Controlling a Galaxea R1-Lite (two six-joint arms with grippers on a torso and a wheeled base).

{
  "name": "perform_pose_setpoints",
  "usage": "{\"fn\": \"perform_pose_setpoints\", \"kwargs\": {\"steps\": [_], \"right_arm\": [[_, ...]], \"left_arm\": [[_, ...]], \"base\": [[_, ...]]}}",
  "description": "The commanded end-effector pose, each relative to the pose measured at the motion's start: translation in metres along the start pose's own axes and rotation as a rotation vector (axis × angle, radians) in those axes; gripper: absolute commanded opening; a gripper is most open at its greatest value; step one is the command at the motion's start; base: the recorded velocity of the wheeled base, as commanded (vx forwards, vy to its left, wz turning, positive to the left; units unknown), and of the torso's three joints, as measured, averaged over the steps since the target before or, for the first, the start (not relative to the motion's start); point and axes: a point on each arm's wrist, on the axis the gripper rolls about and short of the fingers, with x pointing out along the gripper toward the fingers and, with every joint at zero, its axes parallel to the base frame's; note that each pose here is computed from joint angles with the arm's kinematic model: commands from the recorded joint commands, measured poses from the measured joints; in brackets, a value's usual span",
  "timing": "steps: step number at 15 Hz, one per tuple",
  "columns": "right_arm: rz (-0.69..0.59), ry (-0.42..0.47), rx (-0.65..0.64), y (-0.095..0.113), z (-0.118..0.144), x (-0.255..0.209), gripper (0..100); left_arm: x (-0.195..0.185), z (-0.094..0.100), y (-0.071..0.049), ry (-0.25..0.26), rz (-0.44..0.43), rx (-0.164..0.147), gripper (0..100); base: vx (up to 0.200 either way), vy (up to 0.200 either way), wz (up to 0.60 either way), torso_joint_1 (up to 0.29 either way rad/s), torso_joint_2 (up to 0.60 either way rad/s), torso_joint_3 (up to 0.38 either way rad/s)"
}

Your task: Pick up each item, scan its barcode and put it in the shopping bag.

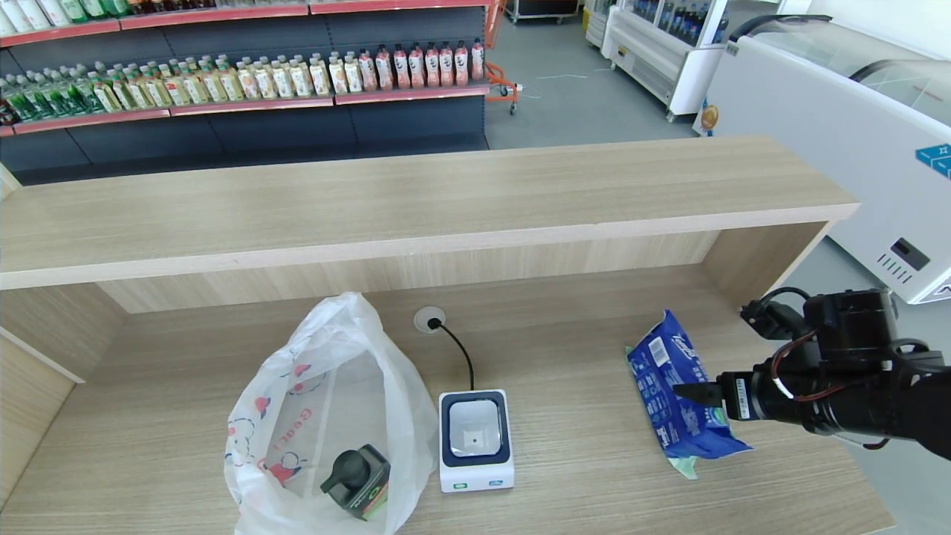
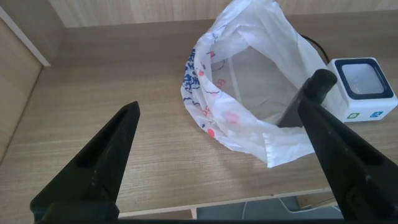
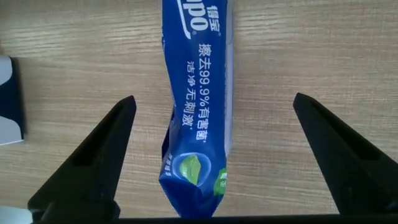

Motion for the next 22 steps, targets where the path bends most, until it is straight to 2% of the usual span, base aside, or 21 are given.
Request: {"fn": "perform_pose_setpoints", "kwargs": {"steps": [1,7,15,22], "right_arm": [[0.022,0.040,-0.012,0.005,-0.006,0.019,100],[0.059,0.042,-0.006,0.016,-0.002,0.048,100],[0.071,0.039,-0.012,0.018,-0.001,0.074,100],[0.098,0.026,-0.004,0.030,0.002,0.083,100]], "left_arm": [[0.000,0.000,0.000,0.000,0.000,-0.001,100],[0.000,0.000,0.000,0.000,0.000,-0.001,100],[0.000,0.000,0.000,0.000,0.000,-0.001,100],[0.000,0.000,0.000,0.000,0.000,-0.001,100]], "base": [[0.000,0.000,0.00,0.000,0.00,0.000],[0.000,0.000,0.00,0.000,0.00,0.000],[0.000,0.000,0.00,0.000,0.00,0.000],[0.000,0.000,0.00,0.000,0.00,0.000]]}}
